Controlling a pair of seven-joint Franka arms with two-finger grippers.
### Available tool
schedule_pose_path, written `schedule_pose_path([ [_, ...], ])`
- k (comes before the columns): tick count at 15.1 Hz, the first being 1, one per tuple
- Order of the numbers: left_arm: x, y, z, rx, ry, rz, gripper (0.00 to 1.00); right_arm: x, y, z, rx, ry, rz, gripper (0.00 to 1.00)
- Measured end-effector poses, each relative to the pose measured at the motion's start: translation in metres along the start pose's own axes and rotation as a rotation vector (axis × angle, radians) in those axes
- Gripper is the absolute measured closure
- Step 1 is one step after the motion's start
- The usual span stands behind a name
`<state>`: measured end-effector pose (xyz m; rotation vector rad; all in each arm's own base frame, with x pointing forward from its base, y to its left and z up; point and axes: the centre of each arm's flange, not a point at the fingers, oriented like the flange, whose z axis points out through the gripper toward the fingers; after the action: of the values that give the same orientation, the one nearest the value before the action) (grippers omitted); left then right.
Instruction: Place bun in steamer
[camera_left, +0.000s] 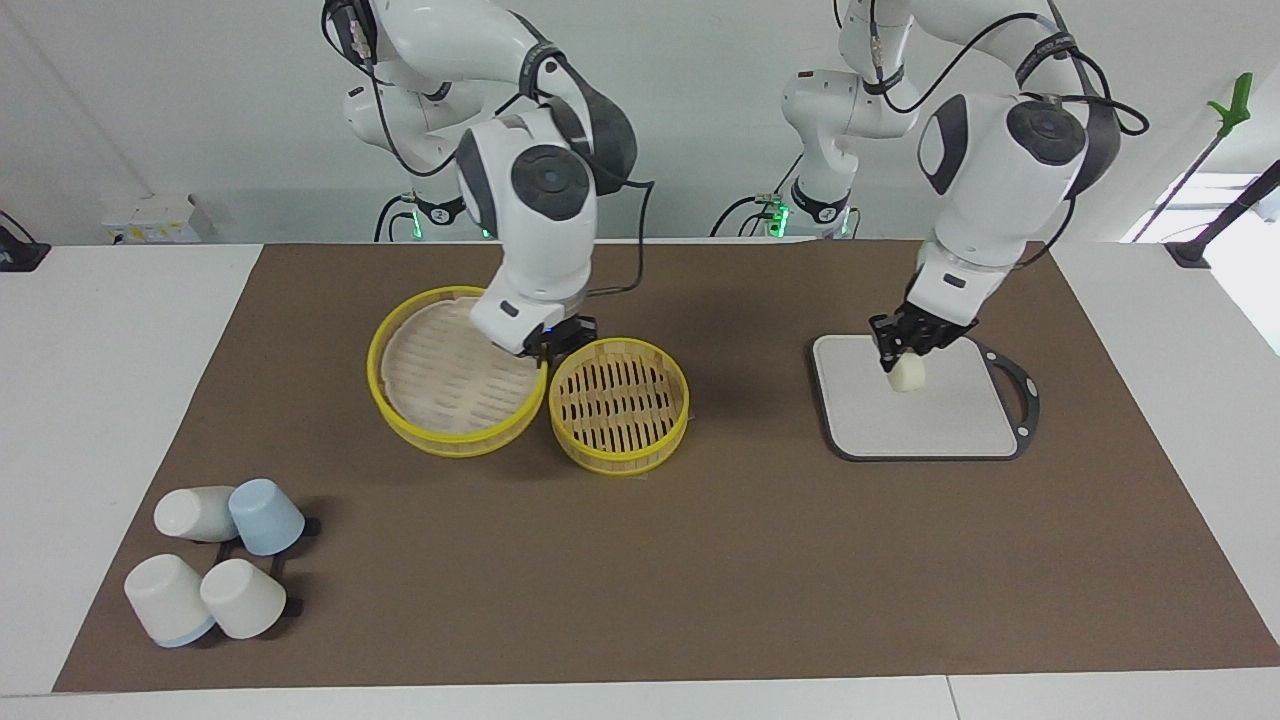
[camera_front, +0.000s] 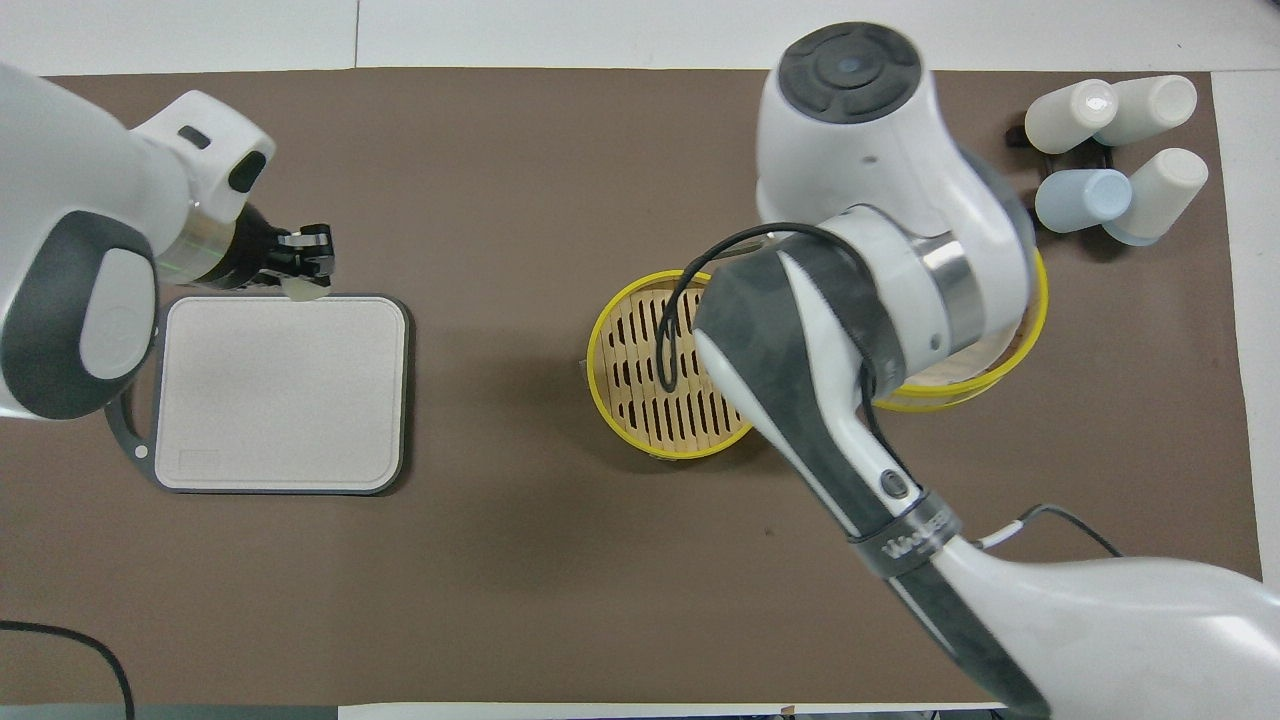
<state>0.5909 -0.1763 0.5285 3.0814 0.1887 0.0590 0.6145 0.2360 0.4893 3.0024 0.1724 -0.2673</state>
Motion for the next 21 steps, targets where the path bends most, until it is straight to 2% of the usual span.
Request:
schedule_pose_path([
  [3,-0.029,0.114,0.027,-0.028,0.021,-0.051,0.69,0.006,0.042,0.007,-0.017,-0.030,-0.013,0.91],
  [5,-0.060,0.179,0.063,-0.051,0.041,-0.052,0.69,0.005,0.036,0.011,-0.027,-0.041,-0.023,0.91],
  [7,-0.088,0.219,0.102,-0.051,0.037,-0.052,0.69,0.003,0.030,0.013,-0.033,-0.046,-0.035,0.91],
  [11,-0.120,0.258,0.176,-0.038,0.035,-0.031,0.68,0.001,0.035,0.017,-0.039,-0.073,-0.027,0.91],
  [15,-0.132,0.255,0.204,-0.037,0.038,-0.023,0.65,0.000,0.045,0.017,-0.037,-0.084,-0.031,0.91],
  [20,-0.133,0.255,0.204,-0.040,0.041,-0.051,0.16,0.002,0.057,0.019,-0.032,-0.089,-0.035,0.91],
  [21,-0.133,0.255,0.203,-0.041,0.041,-0.056,0.03,0.002,0.059,0.019,-0.032,-0.089,-0.034,0.91],
])
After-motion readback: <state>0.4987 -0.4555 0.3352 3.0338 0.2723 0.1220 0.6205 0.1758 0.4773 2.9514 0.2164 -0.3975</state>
